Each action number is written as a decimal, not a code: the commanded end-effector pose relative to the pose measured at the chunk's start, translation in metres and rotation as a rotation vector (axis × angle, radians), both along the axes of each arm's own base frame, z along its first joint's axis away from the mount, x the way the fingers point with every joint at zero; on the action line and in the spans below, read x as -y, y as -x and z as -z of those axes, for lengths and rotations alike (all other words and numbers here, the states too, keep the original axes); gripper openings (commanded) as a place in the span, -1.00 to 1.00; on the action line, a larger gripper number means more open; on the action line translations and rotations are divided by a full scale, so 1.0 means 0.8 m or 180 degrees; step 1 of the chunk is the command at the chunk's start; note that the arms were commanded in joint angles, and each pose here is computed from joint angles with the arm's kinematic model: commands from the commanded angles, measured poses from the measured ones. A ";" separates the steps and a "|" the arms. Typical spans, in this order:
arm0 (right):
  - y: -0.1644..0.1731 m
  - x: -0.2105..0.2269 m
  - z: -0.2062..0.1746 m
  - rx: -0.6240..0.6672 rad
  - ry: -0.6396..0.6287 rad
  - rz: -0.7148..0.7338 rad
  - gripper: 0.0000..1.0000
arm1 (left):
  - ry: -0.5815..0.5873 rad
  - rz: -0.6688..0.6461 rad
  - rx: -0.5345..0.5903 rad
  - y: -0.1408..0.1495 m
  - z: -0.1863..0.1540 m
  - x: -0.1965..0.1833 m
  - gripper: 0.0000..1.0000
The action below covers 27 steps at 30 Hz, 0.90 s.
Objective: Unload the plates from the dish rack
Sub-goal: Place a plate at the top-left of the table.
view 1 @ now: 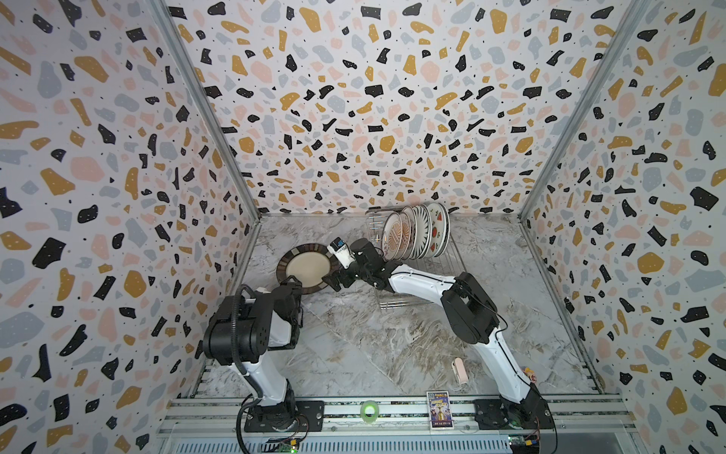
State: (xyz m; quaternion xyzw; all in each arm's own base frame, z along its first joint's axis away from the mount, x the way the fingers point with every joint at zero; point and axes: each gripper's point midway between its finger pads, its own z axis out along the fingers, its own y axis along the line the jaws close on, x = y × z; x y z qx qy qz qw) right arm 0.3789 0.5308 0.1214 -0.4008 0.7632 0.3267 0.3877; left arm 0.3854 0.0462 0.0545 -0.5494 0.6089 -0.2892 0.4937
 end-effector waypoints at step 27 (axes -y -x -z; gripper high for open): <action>0.089 0.159 -0.226 0.2027 -0.0256 0.1075 0.97 | -0.0612 -0.0409 -0.0335 0.080 -0.092 -0.038 0.99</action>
